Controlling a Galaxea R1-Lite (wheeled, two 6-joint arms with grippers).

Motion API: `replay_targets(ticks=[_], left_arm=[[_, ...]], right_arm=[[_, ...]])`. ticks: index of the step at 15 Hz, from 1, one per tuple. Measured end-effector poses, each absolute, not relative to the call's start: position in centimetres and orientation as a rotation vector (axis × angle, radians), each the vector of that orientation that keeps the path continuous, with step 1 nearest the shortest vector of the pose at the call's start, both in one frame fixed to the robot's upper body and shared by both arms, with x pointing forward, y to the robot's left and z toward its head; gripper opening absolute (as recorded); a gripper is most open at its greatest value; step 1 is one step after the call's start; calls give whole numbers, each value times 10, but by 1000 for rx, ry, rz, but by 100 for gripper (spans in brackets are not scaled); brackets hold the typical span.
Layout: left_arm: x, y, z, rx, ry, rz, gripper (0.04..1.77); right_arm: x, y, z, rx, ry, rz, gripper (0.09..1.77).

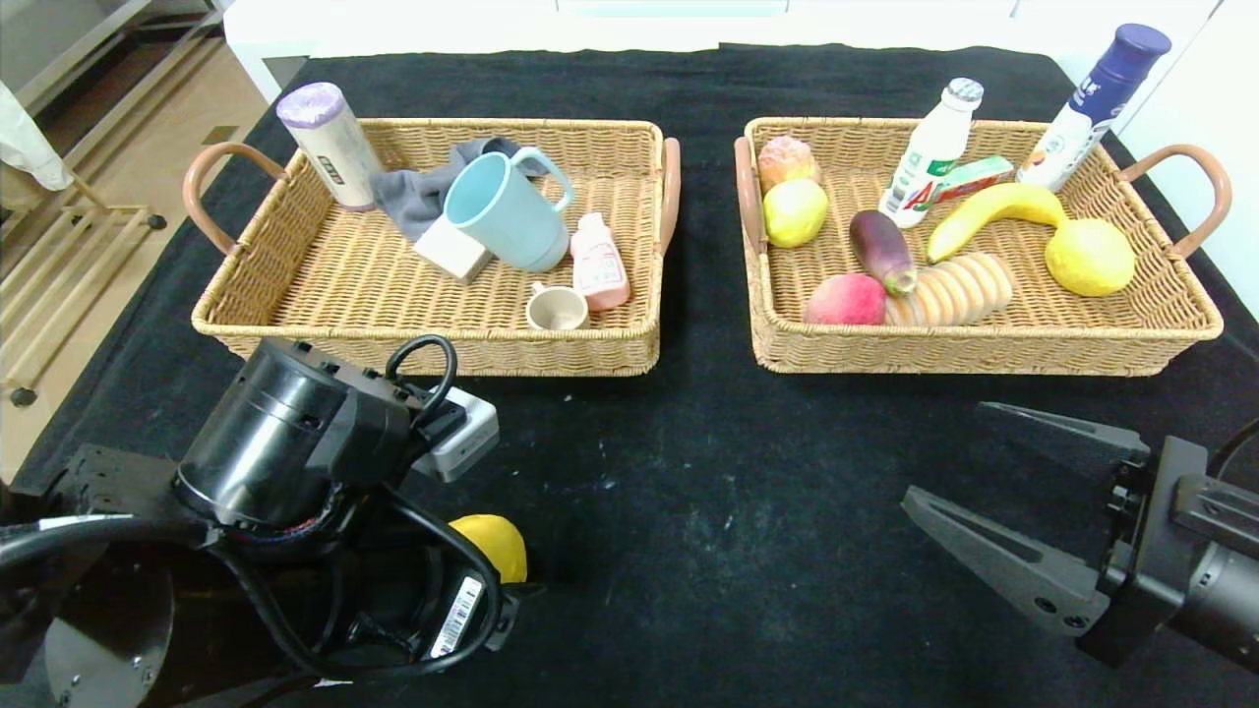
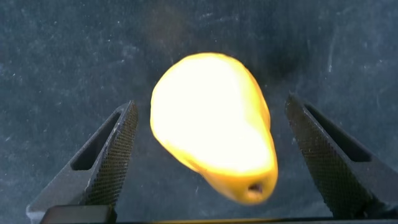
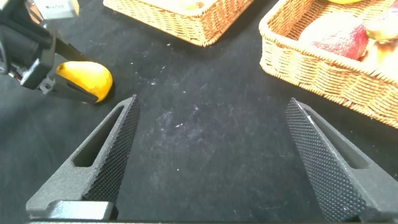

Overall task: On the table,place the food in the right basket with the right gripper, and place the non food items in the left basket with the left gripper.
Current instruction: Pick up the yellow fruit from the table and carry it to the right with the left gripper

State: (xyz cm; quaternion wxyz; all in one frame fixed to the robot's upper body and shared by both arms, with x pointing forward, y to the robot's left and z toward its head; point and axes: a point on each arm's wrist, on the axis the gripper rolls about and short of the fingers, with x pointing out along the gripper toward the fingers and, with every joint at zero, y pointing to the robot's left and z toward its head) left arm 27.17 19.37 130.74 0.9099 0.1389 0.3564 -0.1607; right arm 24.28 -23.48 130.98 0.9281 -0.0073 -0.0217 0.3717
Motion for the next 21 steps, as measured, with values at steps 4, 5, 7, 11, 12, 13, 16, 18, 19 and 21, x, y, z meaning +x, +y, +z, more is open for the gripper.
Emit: replay_targets(ticks=[4, 5, 7, 11, 12, 13, 16, 18, 19, 21], left_arm=[[274, 193, 1304, 296, 744, -319, 172], [274, 192, 1304, 298, 745, -319, 172], [275, 191, 1303, 302, 750, -317, 144], [277, 191, 1302, 305, 755, -315, 116], [277, 191, 1302, 306, 755, -315, 116], [277, 191, 1301, 306, 755, -314, 115], [278, 190, 1301, 308, 755, -315, 114], [279, 189, 1302, 308, 754, -315, 114], [279, 189, 1302, 307, 754, -315, 114], [279, 189, 1301, 309, 754, -310, 114]], right_arm=[[243, -235, 1310, -15, -45, 762, 171], [243, -235, 1310, -15, -44, 761, 171], [243, -235, 1309, -20, -44, 762, 171], [243, -235, 1309, -21, -43, 760, 171], [243, -235, 1309, -21, -43, 760, 171], [243, -235, 1309, -21, -42, 760, 171], [243, -235, 1308, -23, -42, 760, 171], [243, -235, 1308, -23, -42, 761, 171], [243, -235, 1308, -23, -41, 761, 171], [242, -235, 1308, -34, -46, 762, 171]])
